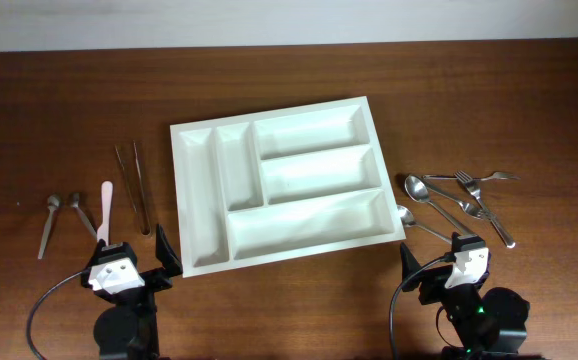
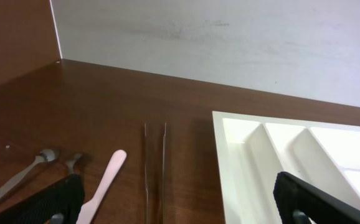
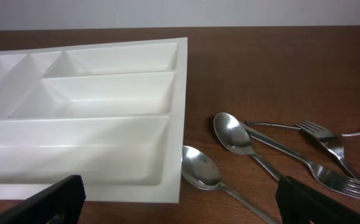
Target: Pack container
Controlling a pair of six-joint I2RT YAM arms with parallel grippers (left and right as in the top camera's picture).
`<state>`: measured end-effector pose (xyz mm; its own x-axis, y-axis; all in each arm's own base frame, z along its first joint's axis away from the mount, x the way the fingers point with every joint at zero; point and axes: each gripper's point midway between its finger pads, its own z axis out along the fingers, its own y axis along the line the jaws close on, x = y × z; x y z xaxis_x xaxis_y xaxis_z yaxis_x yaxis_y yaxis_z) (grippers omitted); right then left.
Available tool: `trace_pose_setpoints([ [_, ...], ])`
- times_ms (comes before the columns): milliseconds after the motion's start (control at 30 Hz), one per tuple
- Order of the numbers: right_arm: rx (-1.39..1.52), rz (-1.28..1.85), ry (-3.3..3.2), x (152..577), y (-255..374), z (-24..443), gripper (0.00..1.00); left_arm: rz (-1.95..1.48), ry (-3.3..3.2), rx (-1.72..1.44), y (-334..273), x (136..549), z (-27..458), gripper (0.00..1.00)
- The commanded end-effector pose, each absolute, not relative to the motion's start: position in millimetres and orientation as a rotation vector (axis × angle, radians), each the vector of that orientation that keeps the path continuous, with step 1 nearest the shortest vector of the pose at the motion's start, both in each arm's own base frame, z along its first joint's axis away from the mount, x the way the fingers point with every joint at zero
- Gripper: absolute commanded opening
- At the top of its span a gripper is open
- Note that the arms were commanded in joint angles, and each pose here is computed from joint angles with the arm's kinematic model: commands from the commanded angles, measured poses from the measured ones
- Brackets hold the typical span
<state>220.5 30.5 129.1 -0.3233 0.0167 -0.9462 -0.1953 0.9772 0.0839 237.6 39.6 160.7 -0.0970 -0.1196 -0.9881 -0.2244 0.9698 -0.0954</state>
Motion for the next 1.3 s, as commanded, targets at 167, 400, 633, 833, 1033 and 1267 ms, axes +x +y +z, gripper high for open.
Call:
trace_pose_setpoints([
  [167, -0.145, 0.223, 1.883, 220.1, 33.2, 128.6, 0.99, 0.080, 1.673, -0.257, 37.8, 238.2, 156.9, 0.99],
  [400, -0.187, 0.282, 1.870, 217.9, 43.7, 131.1, 0.99, 0.020, 1.682, -0.206, 26.0, 240.2, 156.4, 0.99],
  [633, -0.215, 0.648, 1.855, 201.1, 85.4, 140.5, 0.99, -0.150, 1.707, -0.058, -8.3, 241.6, 153.9, 0.99],
  [833, -0.181, 0.673, 1.797, 205.4, 84.9, 158.0, 0.99, -0.218, 1.751, -0.006, -21.6, 238.8, 152.1, 0.99],
  [1033, -0.135, 0.588, 1.756, 215.4, 72.1, 200.4, 0.98, -0.165, 1.832, -0.063, -11.0, 231.8, 177.5, 0.99],
  [1267, -0.041, 0.421, 1.981, 256.5, 43.6, 228.9, 0.99, -0.026, 1.937, -0.169, 14.3, 242.5, 231.2, 0.99],
])
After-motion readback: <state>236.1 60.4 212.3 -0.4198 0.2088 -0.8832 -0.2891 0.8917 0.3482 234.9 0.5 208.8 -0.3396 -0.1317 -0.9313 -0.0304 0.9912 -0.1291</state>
